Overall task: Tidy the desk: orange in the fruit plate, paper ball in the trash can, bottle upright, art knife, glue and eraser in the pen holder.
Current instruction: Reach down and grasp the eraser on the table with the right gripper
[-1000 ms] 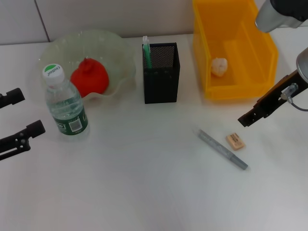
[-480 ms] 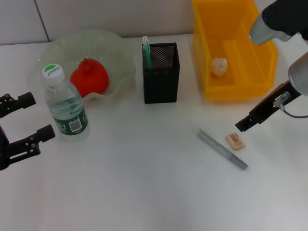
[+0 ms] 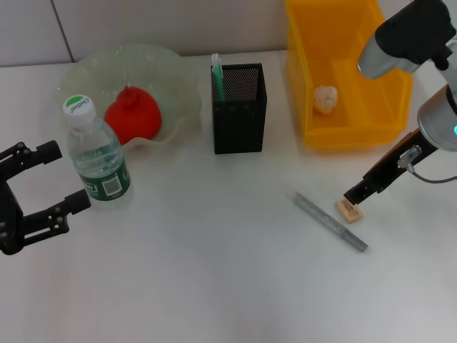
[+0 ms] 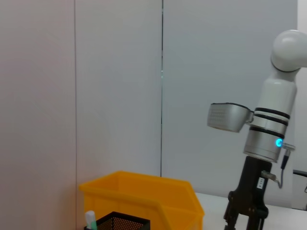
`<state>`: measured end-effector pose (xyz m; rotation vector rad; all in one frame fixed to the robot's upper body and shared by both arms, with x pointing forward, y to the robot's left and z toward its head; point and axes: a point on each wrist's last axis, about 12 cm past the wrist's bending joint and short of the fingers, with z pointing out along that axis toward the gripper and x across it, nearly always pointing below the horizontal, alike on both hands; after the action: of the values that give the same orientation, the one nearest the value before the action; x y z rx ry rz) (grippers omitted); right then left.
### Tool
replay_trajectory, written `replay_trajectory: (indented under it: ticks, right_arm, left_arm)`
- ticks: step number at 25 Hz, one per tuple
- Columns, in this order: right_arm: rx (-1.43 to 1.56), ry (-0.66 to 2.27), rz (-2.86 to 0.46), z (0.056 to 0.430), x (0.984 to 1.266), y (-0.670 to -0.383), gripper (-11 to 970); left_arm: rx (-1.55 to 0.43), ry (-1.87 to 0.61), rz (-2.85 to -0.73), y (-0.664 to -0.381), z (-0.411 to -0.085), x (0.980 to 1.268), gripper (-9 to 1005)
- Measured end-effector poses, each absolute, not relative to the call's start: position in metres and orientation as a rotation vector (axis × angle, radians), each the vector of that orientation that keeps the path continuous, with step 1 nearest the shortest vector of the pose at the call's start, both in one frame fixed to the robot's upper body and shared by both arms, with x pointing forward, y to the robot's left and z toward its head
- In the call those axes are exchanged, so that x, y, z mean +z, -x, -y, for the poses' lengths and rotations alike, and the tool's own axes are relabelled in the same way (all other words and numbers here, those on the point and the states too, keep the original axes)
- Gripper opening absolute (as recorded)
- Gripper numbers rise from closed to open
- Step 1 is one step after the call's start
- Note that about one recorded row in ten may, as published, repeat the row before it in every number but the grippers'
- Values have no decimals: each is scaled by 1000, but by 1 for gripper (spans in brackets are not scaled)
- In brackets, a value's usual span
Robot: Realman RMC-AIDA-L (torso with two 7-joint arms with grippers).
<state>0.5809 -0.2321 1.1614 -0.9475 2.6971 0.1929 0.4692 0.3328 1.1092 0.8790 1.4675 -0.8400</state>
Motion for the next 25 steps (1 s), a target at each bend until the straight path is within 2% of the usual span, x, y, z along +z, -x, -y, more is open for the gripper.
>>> replay_trajectory:
  ticks: [11, 25]
  right_arm:
    - [221, 945, -2724, 228, 1142, -582, 709]
    - [210, 986, -2706, 220, 1141, -585, 632]
  left_arm:
    - [-850, -885, -1468, -471, -330, 1108, 828]
    - [-847, -889, -1466, -472, -330, 1109, 828]
